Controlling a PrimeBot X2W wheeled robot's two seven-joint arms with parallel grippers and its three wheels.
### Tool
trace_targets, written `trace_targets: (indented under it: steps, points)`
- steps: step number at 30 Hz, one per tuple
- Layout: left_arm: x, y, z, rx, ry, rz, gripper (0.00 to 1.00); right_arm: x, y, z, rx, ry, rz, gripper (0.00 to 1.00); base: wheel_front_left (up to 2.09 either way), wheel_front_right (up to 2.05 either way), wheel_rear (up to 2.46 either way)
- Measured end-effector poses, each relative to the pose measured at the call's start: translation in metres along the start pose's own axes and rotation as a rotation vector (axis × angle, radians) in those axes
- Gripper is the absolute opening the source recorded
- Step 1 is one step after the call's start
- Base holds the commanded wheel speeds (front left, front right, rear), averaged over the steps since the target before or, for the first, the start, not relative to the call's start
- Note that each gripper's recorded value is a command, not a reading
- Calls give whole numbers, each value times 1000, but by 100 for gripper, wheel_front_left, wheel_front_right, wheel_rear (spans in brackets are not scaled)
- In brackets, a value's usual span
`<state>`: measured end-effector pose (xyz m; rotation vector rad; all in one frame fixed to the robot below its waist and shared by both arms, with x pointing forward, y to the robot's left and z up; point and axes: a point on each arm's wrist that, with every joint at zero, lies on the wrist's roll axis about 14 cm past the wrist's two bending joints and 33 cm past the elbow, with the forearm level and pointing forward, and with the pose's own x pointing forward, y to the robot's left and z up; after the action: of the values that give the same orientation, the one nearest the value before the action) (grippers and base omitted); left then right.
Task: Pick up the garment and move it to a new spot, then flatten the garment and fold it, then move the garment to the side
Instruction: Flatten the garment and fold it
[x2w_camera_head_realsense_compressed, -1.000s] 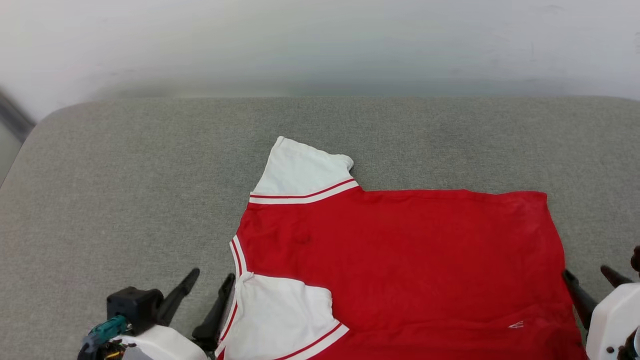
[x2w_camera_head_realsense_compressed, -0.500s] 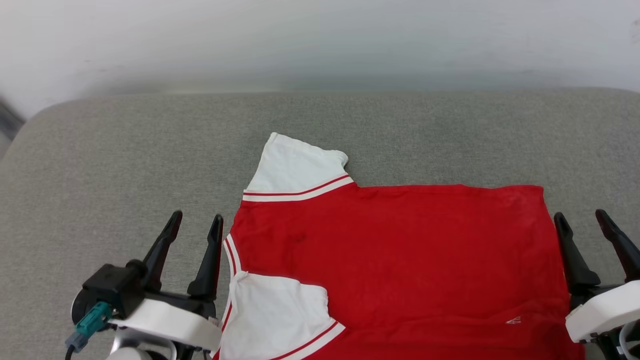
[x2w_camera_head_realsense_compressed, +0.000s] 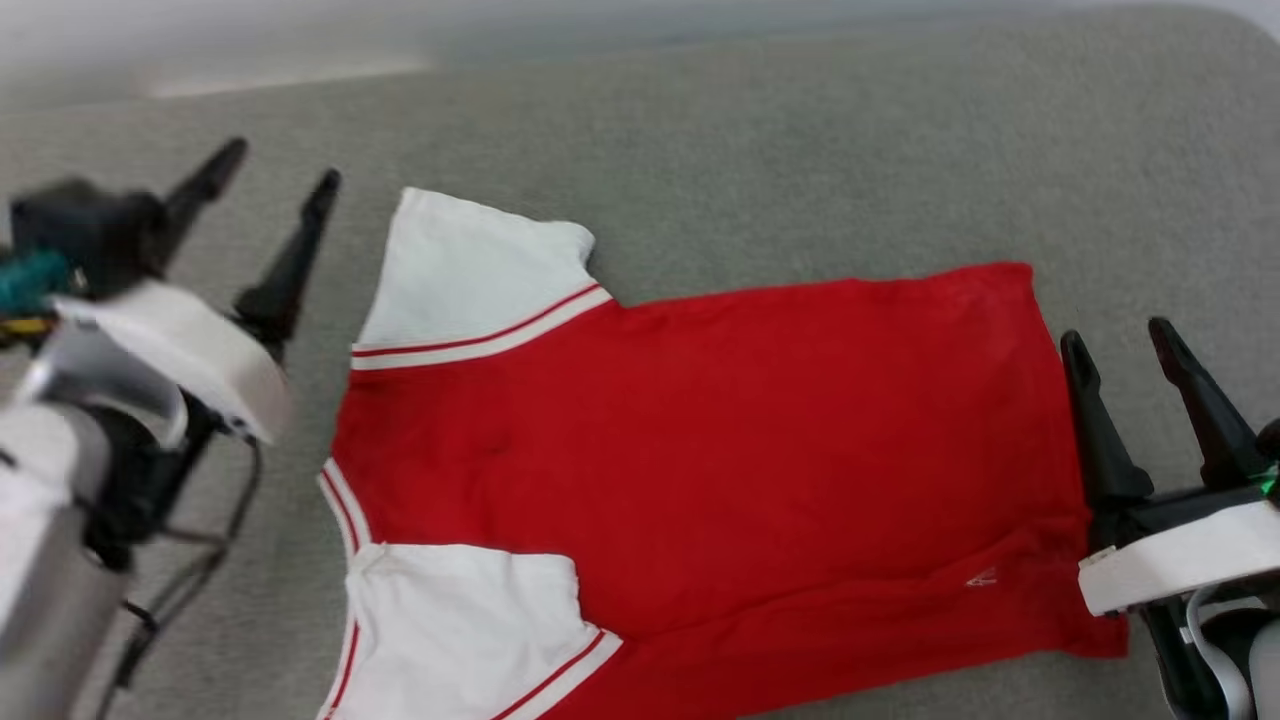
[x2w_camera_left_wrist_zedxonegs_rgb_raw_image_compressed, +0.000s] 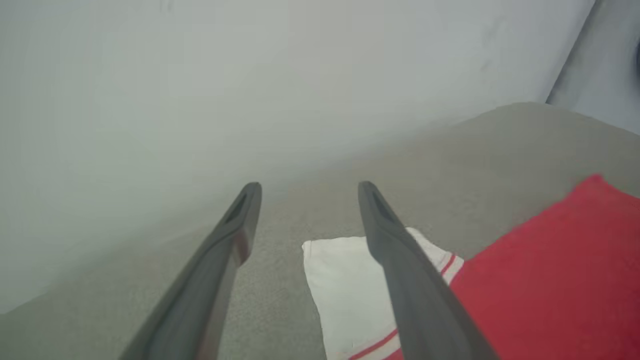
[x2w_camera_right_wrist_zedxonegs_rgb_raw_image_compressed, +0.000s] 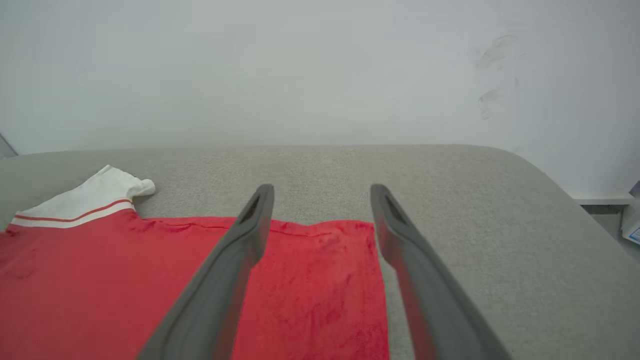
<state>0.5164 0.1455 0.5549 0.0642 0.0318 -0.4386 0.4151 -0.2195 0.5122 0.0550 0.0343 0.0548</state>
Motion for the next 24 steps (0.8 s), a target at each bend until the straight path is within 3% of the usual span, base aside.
trace_targets:
  steps: [2, 7, 11, 16, 24]
  points:
    - [18, 7, -12, 17, 96, -23, 100, 1, -3, -6, 5, 12, -15, 100, 0, 0, 0]
    - [49, 4, -64, -60, 436, -105, 100, -1, -15, -26, 1, 64, -57, 100, 0, 0, 0]
    - [68, 9, -85, -106, 598, -124, 100, -1, -29, -39, -10, 96, -105, 100, 0, 0, 0]
    - [83, 5, -113, -247, 747, -122, 100, 0, -34, -52, -10, 126, -126, 100, 0, 0, 0]
    - [94, 14, -155, -230, 909, -87, 100, 6, -41, -62, -26, 142, -141, 100, 0, 0, 0]
